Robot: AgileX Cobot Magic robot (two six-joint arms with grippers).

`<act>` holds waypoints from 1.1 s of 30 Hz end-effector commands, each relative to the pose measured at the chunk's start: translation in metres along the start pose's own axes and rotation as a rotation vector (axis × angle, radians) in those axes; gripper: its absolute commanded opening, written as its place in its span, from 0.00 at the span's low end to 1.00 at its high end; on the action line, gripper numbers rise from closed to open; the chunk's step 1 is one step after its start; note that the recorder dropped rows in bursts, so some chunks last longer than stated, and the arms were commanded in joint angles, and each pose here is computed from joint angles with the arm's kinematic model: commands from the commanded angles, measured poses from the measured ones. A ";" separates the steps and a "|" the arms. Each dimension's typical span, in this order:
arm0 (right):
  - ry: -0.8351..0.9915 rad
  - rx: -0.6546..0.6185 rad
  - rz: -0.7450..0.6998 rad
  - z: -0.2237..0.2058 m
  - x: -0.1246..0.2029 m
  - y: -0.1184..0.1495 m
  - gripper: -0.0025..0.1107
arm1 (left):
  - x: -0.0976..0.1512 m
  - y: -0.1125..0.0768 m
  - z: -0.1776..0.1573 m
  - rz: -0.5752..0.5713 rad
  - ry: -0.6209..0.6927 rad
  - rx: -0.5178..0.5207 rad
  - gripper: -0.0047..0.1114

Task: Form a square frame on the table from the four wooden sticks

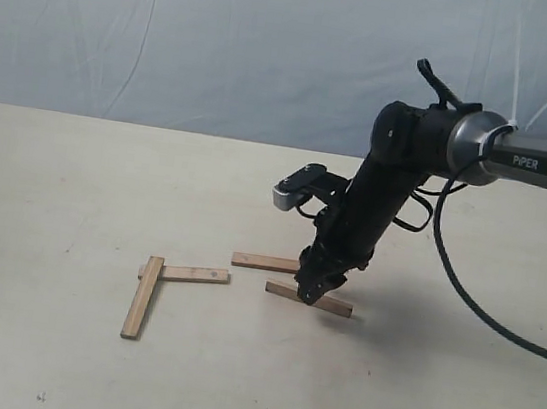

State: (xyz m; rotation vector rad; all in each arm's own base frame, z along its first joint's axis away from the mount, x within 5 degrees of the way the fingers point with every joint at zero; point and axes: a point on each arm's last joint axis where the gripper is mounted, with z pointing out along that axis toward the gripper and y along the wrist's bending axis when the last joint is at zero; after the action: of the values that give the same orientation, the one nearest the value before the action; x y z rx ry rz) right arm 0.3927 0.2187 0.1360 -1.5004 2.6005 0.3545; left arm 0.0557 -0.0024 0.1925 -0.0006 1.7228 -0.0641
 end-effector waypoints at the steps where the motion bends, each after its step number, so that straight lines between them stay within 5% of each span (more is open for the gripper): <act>1: -0.001 -0.037 0.035 0.005 0.003 -0.001 0.24 | 0.001 0.000 0.000 0.007 0.001 -0.002 0.04; 8: 0.045 -0.025 -0.024 0.010 -0.001 0.010 0.38 | 0.001 0.000 0.000 0.007 0.001 -0.002 0.04; 33: 0.088 0.081 -0.161 0.018 -0.015 0.031 0.46 | 0.001 0.000 0.000 0.007 0.001 -0.002 0.04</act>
State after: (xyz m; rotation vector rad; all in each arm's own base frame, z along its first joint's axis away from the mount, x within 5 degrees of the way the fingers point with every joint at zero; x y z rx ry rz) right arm 0.3726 0.2510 0.1253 -1.7034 2.5285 0.1830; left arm 0.0557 -0.0024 0.1925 -0.0006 1.7228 -0.0641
